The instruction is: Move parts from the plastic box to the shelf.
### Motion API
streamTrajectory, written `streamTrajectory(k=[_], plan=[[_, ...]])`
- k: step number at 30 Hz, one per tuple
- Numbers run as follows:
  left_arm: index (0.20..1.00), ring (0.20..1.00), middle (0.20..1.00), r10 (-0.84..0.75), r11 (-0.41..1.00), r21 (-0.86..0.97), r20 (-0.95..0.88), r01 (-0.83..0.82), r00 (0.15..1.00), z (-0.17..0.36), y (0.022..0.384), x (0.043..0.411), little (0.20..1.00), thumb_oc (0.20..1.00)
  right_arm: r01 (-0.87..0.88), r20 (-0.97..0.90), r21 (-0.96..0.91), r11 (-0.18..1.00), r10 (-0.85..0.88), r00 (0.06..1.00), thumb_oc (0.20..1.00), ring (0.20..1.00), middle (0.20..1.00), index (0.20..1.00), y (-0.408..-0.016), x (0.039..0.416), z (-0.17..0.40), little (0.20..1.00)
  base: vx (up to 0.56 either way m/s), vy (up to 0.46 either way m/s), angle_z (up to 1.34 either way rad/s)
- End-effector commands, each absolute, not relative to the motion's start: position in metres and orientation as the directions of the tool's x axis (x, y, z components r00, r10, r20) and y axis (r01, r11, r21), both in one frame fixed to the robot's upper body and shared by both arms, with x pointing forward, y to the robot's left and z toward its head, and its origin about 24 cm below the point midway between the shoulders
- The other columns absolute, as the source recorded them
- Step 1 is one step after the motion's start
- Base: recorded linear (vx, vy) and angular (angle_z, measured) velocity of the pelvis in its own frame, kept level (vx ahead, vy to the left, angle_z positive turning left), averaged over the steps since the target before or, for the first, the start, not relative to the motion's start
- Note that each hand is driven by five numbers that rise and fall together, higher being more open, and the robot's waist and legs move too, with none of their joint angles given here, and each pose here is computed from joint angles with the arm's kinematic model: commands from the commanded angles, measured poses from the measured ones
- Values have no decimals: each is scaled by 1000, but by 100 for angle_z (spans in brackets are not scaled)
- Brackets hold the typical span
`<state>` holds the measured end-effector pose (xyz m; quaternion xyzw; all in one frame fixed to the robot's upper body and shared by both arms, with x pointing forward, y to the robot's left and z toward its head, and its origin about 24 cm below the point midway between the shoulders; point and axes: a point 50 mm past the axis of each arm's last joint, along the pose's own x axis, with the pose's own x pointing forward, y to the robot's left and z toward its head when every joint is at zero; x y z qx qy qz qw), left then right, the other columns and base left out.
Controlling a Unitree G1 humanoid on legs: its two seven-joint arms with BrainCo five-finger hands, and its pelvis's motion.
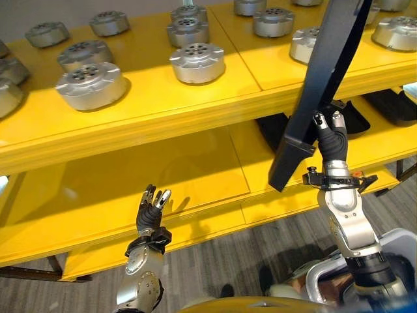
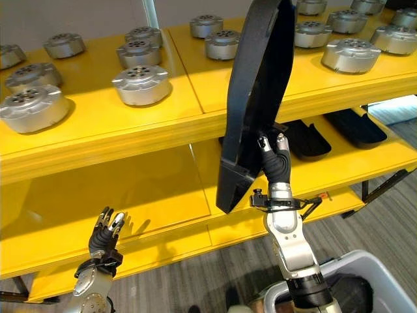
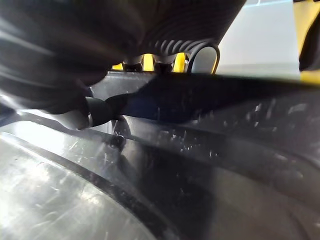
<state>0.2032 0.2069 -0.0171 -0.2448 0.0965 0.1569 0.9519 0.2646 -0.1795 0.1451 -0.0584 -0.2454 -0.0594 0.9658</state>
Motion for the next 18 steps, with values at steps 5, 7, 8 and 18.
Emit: streamTrajectory(k=[5, 7, 8, 18], plan=[[1000, 1000, 1000, 158, 893, -402, -137, -201, 978, 5, 207, 220, 1000, 1000, 221, 556, 22, 975, -195, 808, 200, 200, 200, 200, -201, 271, 171, 200, -40, -33, 58], [1000, 1000, 1000, 148, 891, -415, -117, -183, 982, 8, 206, 225, 1000, 1000, 245, 584, 32, 969, -217, 783, 200, 200, 200, 200, -206, 268, 178, 200, -129, 53, 97], [1000, 1000, 1000, 152, 890, -416, -120, -189, 981, 7, 207, 222, 1000, 1000, 247, 583, 32, 969, -218, 783, 200, 200, 200, 200, -206, 269, 178, 200, -37, 44, 98], [1000, 1000, 1000, 177, 891, -394, -152, -224, 972, 0, 214, 211, 1000, 1000, 266, 512, 16, 964, -237, 826, 200, 200, 200, 200, -210, 262, 156, 200, 87, 190, 17]])
